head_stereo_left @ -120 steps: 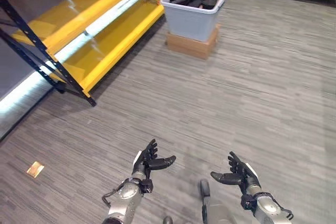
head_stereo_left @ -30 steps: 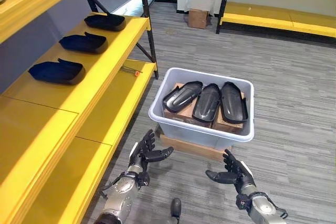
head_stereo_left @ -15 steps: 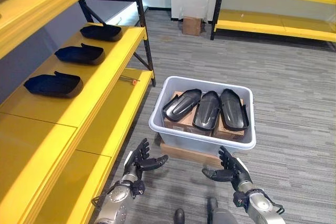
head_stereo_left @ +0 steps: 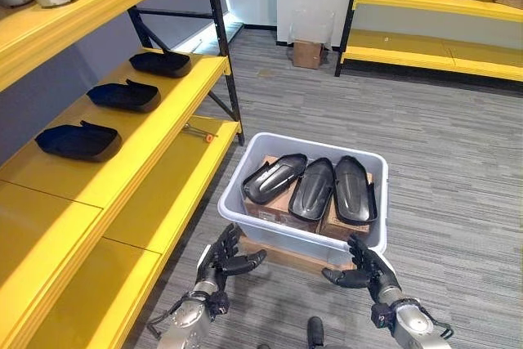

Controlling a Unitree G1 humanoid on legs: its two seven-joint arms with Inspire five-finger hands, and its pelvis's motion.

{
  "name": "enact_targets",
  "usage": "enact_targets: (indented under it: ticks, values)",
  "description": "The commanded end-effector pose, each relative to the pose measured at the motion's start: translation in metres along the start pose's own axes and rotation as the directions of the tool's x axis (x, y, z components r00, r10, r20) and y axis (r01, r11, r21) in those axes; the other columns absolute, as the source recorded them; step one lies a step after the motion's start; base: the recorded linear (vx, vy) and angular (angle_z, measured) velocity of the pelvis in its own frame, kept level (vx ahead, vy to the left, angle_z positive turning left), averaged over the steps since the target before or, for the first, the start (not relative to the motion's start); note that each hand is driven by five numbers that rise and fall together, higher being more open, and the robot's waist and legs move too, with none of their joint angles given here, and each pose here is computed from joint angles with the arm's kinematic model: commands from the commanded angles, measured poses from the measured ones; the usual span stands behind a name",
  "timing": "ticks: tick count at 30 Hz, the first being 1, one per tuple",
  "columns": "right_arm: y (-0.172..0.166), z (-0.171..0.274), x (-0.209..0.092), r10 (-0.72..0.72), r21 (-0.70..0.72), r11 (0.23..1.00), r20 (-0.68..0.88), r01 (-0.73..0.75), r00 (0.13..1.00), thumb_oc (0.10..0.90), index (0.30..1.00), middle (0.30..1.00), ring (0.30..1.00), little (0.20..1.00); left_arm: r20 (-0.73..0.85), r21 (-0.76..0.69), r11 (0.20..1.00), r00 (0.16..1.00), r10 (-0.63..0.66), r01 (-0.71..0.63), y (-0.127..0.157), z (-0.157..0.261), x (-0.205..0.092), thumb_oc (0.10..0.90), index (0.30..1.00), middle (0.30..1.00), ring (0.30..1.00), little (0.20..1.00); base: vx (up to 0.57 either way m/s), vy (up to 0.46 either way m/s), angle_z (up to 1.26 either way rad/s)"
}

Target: Move parts from the plastic box to the shelf.

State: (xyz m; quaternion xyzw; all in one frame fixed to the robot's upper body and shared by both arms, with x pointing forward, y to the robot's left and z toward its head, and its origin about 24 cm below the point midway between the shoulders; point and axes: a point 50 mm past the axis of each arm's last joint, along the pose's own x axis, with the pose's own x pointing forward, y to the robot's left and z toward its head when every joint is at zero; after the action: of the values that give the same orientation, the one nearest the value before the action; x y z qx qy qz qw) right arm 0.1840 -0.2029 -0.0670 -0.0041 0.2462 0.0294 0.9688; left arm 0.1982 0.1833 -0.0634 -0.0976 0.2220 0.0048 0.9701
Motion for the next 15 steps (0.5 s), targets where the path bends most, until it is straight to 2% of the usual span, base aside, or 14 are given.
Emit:
enact_targets:
  ticks: [1,5,15]
  values:
    - [0.001,0.039,0.006,0.038,-0.031,0.999,0.193,-0.032,0.98,0.9,1.0,1.0,1.0,1.0,0.181,0.016,0.999,0.982,-0.048,0.046,-0.009,0.041,0.013,0.9,1.0,1.0,1.0,1.0,0.03,-0.074,0.02]
    - [-0.003,0.045,0.007,0.026,-0.031,0.999,0.217,-0.02,0.976,0.9,1.0,1.0,1.0,1.0,0.197,0.036,0.998,0.978,-0.064,0.058,-0.013,0.046,0.015,0.9,1.0,1.0,1.0,1.0,0.01,-0.115,0.06]
    - [-0.01,0.054,0.007,0.022,-0.059,0.998,0.246,-0.007,0.969,0.9,1.0,1.0,1.0,1.0,0.204,-0.018,0.997,0.977,-0.068,0.074,-0.015,0.047,0.014,0.9,1.0,1.0,1.0,1.0,-0.01,-0.13,0.14]
